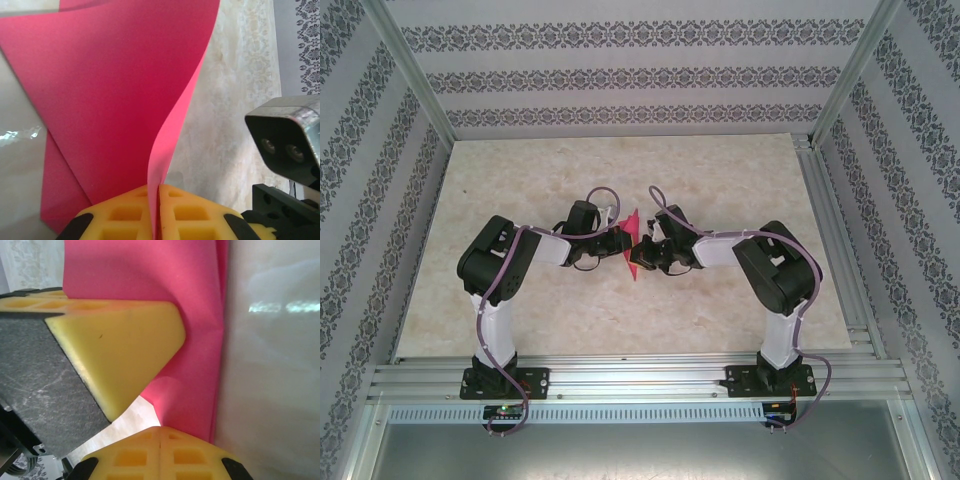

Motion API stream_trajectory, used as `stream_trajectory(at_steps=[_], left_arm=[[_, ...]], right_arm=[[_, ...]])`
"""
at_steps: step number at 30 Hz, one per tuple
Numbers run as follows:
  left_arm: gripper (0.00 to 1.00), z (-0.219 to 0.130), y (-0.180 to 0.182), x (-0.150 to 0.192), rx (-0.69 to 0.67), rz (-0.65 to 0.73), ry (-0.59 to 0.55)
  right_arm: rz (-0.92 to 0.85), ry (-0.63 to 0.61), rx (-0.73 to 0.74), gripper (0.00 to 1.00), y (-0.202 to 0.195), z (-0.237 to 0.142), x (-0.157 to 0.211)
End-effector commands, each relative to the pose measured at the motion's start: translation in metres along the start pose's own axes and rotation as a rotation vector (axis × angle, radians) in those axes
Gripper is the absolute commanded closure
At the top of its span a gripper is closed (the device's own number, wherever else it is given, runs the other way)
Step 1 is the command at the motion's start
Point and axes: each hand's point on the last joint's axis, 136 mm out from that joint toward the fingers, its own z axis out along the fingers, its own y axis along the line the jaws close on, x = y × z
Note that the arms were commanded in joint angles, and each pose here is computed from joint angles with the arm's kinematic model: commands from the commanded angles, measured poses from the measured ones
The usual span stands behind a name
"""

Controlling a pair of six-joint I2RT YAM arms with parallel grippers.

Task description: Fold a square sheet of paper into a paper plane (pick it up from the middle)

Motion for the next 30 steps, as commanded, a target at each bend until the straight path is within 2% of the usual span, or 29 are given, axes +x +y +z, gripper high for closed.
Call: stream_trajectory(at_steps=[1, 4, 5, 7, 9, 10, 12, 14, 16, 19, 22, 23, 24, 25, 26, 30], left_arm=[[0.88, -0.004, 0.004, -0.007, -0.009, -0.001, 0.002], [0.89, -0.005, 0.004, -0.009, -0.010, 0.000, -0.001], [0.88, -0.005, 0.004, -0.009, -0.013, -0.002, 0.000], [0.79, -0.006, 0.008, -0.009, -0.031, -0.011, 0.003], [0.78, -0.008, 0.008, -0.011, -0.035, -0.013, -0.003], [0.73, -0.010, 0.010, -0.012, -0.042, -0.020, -0.011], [0.68, -0.014, 0.008, -0.015, -0.039, -0.024, -0.022], [0.57, -0.019, 0.008, -0.020, -0.051, -0.027, -0.031], [0.55, -0.029, 0.003, -0.028, -0.060, -0.025, -0.073], [0.42, -0.040, 0.000, -0.038, -0.101, -0.023, -0.085], [0.46, -0.049, -0.012, -0.044, -0.083, -0.030, -0.120], [0.51, -0.051, -0.016, -0.045, -0.072, -0.027, -0.114], [0.58, -0.053, -0.019, -0.047, -0.076, -0.022, -0.109], [0.71, -0.055, -0.024, -0.048, -0.067, -0.017, -0.111], [0.78, -0.056, -0.031, -0.050, -0.041, -0.012, -0.115], [0.83, -0.060, -0.060, -0.060, 0.053, 0.007, -0.114]], right_arm=[[0.017, 0.013, -0.026, 0.96, -0.004, 0.011, 0.006], [0.033, 0.014, -0.011, 0.96, -0.012, 0.015, 0.008], [0.037, 0.014, -0.012, 0.96, -0.014, 0.016, 0.009], [0.048, 0.010, 0.009, 0.96, -0.021, 0.016, 0.011], [0.059, 0.012, 0.019, 0.97, -0.027, 0.018, 0.013], [0.066, 0.012, 0.020, 0.97, -0.029, 0.018, 0.014], [0.073, 0.020, 0.019, 0.97, -0.031, 0.020, 0.017], [0.074, 0.022, 0.022, 0.97, -0.033, 0.020, 0.019], [0.073, 0.020, 0.022, 0.98, -0.033, 0.020, 0.019], [0.072, 0.021, 0.018, 0.98, -0.032, 0.021, 0.018], [0.070, 0.019, 0.014, 0.98, -0.031, 0.021, 0.018], [0.070, 0.018, 0.014, 0.98, -0.031, 0.021, 0.017], [0.069, 0.018, 0.017, 0.98, -0.031, 0.021, 0.017], [0.068, 0.017, 0.019, 0.98, -0.031, 0.021, 0.017], [0.067, 0.016, 0.017, 0.98, -0.030, 0.021, 0.017], [0.064, 0.019, 0.019, 0.98, -0.030, 0.022, 0.017]])
